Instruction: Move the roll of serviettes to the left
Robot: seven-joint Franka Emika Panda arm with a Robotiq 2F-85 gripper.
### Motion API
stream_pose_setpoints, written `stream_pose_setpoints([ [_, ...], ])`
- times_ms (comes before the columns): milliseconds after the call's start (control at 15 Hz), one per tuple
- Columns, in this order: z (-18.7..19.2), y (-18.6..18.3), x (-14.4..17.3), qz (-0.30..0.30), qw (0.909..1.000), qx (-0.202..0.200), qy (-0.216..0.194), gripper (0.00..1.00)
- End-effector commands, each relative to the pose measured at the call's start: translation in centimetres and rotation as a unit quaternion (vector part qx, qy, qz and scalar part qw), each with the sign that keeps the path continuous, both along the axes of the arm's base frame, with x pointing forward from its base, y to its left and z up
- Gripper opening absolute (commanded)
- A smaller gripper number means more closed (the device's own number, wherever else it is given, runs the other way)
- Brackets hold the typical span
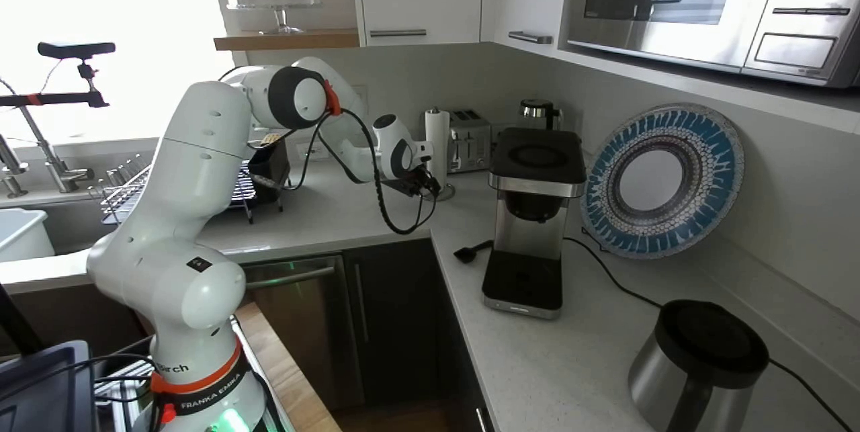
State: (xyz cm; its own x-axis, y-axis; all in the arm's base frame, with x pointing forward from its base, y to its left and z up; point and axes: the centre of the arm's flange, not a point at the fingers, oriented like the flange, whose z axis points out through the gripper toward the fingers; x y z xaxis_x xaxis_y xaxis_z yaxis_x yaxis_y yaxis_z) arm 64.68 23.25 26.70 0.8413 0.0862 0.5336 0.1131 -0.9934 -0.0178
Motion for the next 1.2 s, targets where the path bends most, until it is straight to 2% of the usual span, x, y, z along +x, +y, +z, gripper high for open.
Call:
stream_pose_setpoints([
  [0,2.8,-1.2,-2.0,-0.011,0.9983,-0.012,0.056,0.98],
  [133,4.2,-1.8,-2.9,-0.025,0.9946,-0.028,0.097,1.0],
  [267,5.8,-3.0,-3.9,-0.039,0.987,-0.039,0.151,1.0],
  [533,8.6,-6.2,-6.9,-0.026,0.9662,-0.006,0.256,1.0],
  [667,9.8,-9.1,-8.3,-0.042,0.9572,0.018,0.286,1.0],
  [933,12.2,-15.7,-9.8,-0.114,0.9431,0.068,0.305,1.0],
  [1133,14.0,-19.4,-10.3,-0.182,0.9317,0.096,0.3,1.0],
])
